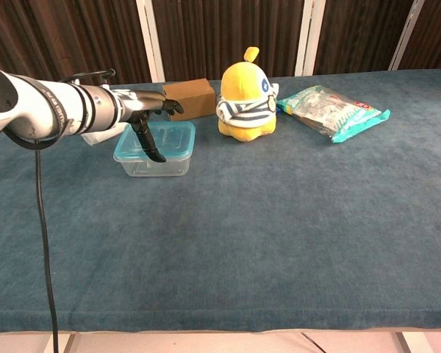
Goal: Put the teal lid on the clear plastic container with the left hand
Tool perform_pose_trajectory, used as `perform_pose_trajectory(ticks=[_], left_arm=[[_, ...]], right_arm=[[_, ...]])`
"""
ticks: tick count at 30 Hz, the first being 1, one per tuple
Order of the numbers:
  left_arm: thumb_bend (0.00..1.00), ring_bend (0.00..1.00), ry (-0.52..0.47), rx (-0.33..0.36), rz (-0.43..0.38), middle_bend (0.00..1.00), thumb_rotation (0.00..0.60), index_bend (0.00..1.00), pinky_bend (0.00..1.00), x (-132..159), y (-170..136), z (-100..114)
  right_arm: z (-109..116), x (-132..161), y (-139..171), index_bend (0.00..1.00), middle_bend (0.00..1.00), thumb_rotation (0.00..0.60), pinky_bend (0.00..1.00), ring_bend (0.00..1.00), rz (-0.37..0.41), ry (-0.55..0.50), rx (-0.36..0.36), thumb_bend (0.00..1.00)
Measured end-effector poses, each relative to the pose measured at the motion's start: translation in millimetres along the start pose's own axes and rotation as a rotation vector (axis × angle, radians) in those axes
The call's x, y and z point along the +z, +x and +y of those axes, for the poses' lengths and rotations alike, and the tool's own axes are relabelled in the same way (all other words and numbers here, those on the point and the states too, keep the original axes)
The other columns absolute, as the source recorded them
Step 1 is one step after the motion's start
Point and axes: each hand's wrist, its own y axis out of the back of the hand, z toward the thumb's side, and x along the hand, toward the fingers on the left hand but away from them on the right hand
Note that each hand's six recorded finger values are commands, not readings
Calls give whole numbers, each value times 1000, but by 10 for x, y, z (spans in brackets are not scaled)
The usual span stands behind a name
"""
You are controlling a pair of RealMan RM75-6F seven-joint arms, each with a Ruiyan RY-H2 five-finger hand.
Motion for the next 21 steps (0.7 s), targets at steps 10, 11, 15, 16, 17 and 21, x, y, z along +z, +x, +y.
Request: perform_pose_trajectory(ticks=[10, 11, 15, 16, 17, 21], left_arm=[[209, 0, 50, 21, -31, 28, 600, 0, 6, 30, -158, 46], [211, 0, 55, 24, -35, 32, 600, 0, 6, 33, -184, 52], [241, 0, 82, 45, -61, 99, 600, 0, 6, 39, -326, 83], [253, 1, 88, 53, -67, 133, 600, 0, 5, 38, -357, 92], [270, 5, 94, 66, -75, 161, 600, 0, 4, 35, -395, 103], [378, 37, 103, 110, -105, 231, 600, 0, 0, 34, -490, 117]], right_arm=[[-1, 2, 2, 0, 0, 600, 9, 0, 0, 4, -1, 133], [-4, 7, 4, 0, 0, 600, 9, 0, 1, 6, 0, 132], [-22, 31, 11, 0, 0, 600, 9, 0, 7, 14, 3, 133], [-27, 36, 11, 0, 0, 600, 9, 0, 9, 15, 4, 133], [-36, 46, 12, 0, 0, 600, 9, 0, 11, 16, 7, 133], [-57, 70, 13, 0, 0, 600, 9, 0, 17, 19, 12, 133]])
